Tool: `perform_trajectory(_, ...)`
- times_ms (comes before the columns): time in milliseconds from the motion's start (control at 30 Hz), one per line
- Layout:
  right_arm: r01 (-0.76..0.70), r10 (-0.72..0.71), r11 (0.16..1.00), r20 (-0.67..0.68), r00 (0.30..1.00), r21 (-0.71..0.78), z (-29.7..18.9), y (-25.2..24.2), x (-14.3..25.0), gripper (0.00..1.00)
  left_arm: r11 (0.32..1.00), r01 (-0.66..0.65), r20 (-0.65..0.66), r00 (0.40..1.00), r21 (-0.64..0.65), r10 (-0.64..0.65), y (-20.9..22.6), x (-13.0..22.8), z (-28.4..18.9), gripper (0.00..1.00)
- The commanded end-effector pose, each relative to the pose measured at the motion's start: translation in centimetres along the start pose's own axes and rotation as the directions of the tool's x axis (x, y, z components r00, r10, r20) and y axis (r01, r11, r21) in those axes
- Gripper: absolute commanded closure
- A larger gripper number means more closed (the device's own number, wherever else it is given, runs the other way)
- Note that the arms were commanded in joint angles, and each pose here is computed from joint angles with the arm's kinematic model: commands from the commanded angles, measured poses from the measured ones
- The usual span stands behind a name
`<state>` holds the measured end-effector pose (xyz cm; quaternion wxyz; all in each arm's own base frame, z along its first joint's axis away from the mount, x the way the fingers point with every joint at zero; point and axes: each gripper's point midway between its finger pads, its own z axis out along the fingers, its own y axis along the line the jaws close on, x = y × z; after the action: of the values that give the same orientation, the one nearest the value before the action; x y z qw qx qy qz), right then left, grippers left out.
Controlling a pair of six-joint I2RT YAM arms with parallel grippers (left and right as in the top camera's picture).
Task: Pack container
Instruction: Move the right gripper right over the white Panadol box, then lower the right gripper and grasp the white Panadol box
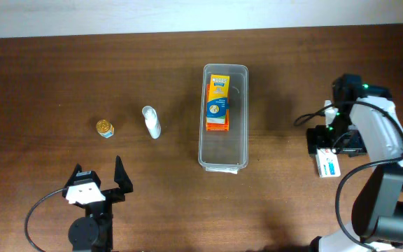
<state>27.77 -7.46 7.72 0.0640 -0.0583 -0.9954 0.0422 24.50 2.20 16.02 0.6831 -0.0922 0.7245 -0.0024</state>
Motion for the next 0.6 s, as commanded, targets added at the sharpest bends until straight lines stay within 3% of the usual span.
perform_trajectory(0, 0.01, -0.009, 0.999, 0.026, 1.0, -0.043, 0.4, -0.4, -0.6, 0.05, 1.0, -0.016, 0.004, 1.0, -0.013, 0.016, 0.3, 0.0, 0.0, 0.01)
perform_trajectory(567, 0.011, -0.009, 0.999, 0.054, 0.998, -0.035, 4.5, -0.1, -0.6, 0.05, 1.0, -0.016, 0.004, 1.0, -0.013, 0.016, 0.3, 0.0, 0.0, 0.01)
